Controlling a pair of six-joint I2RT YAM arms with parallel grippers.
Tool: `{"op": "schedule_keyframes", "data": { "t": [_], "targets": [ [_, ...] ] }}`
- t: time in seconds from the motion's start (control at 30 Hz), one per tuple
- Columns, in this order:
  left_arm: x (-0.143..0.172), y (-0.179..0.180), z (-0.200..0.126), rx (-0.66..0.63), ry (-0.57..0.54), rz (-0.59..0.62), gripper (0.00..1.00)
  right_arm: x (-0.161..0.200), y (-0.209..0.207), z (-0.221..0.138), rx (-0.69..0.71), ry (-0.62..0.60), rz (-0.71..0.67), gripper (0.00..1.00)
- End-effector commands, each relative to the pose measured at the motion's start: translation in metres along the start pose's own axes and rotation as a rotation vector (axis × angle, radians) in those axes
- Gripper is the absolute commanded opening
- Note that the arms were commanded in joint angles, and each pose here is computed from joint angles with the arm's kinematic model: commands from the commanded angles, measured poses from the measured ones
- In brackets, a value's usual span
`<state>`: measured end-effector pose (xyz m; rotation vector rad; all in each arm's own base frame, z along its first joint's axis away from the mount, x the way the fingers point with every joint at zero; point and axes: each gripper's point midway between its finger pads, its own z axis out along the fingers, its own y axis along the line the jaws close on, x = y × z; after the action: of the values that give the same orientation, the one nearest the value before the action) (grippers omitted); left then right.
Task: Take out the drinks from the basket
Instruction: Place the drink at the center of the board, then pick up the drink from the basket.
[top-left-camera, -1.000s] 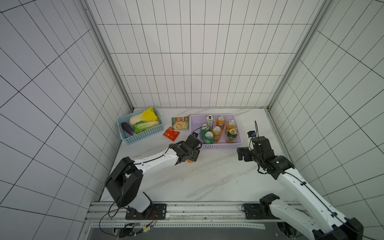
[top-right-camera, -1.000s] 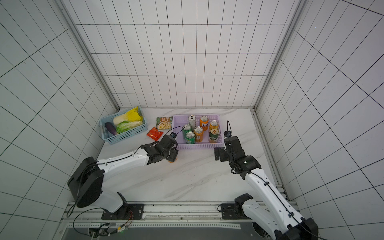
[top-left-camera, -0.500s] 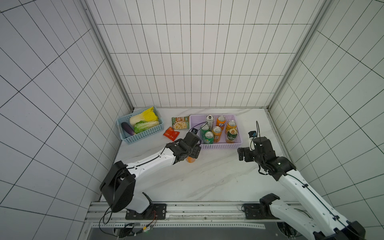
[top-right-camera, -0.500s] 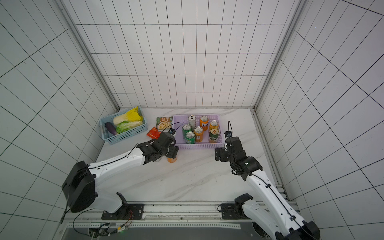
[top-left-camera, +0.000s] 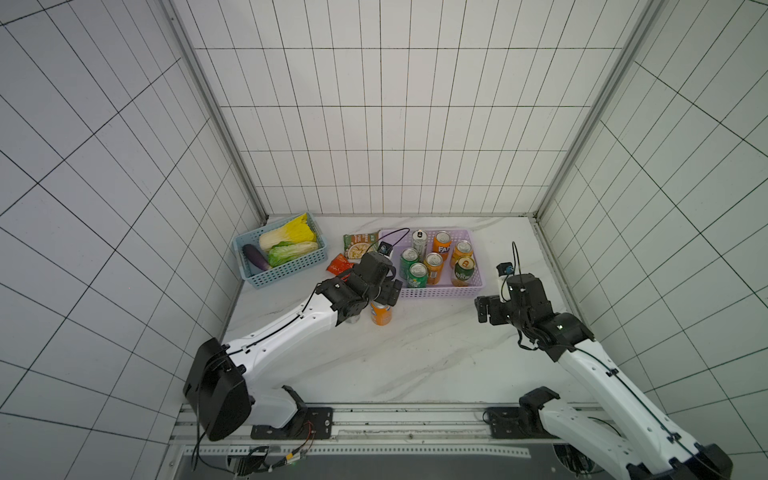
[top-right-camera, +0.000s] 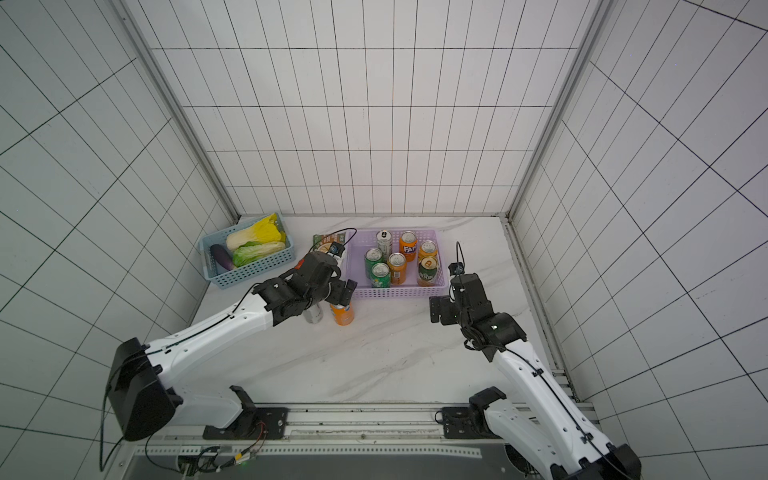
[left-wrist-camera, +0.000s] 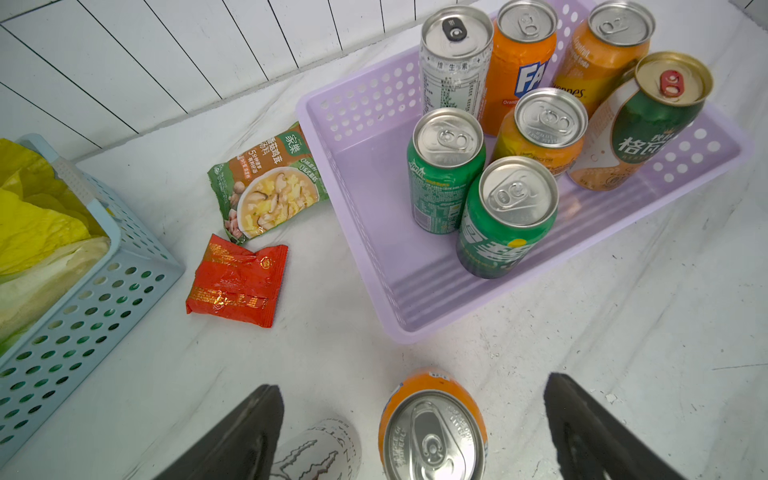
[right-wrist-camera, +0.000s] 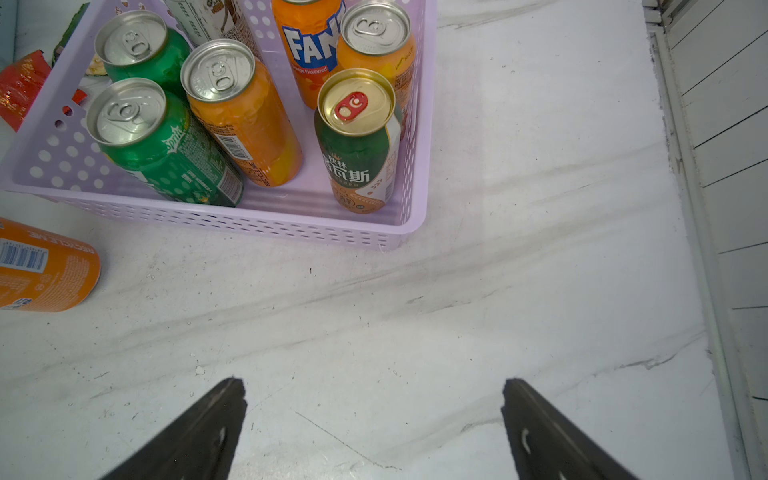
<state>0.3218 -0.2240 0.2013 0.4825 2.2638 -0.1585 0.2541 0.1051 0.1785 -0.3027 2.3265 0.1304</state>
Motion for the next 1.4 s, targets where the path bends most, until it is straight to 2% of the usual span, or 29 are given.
{"op": "schedule_keyframes", "data": {
  "t": [0.0, 0.4, 0.6, 0.8, 1.07, 1.37],
  "targets": [
    [-0.022, 0.006, -0.020, 0.056, -0.058, -0.042, 0.98, -0.020, 0.003, -0.011, -0.022, -0.034, 0.003, 1.00],
    [-0.051, 0.054, -0.070, 0.139, -0.173, -0.207, 0.98, -0.056, 0.023, 0.000, -0.090, -0.019, -0.037, 1.00],
    [-0.064, 0.078, -0.078, 0.098, -0.194, -0.208, 0.98, -0.087, 0.039, 0.015, -0.138, -0.025, -0.040, 1.00],
    [-0.073, 0.114, -0.062, 0.030, -0.223, -0.268, 0.98, -0.116, 0.055, 0.040, -0.142, -0.021, -0.066, 0.99],
    [-0.050, 0.149, -0.029, -0.001, -0.206, -0.419, 0.98, -0.150, 0.087, 0.071, -0.147, -0.030, -0.138, 0.99],
    [-0.034, 0.159, -0.015, 0.019, -0.177, -0.496, 0.99, -0.171, 0.123, 0.125, -0.173, -0.007, -0.175, 1.00]
  ]
}}
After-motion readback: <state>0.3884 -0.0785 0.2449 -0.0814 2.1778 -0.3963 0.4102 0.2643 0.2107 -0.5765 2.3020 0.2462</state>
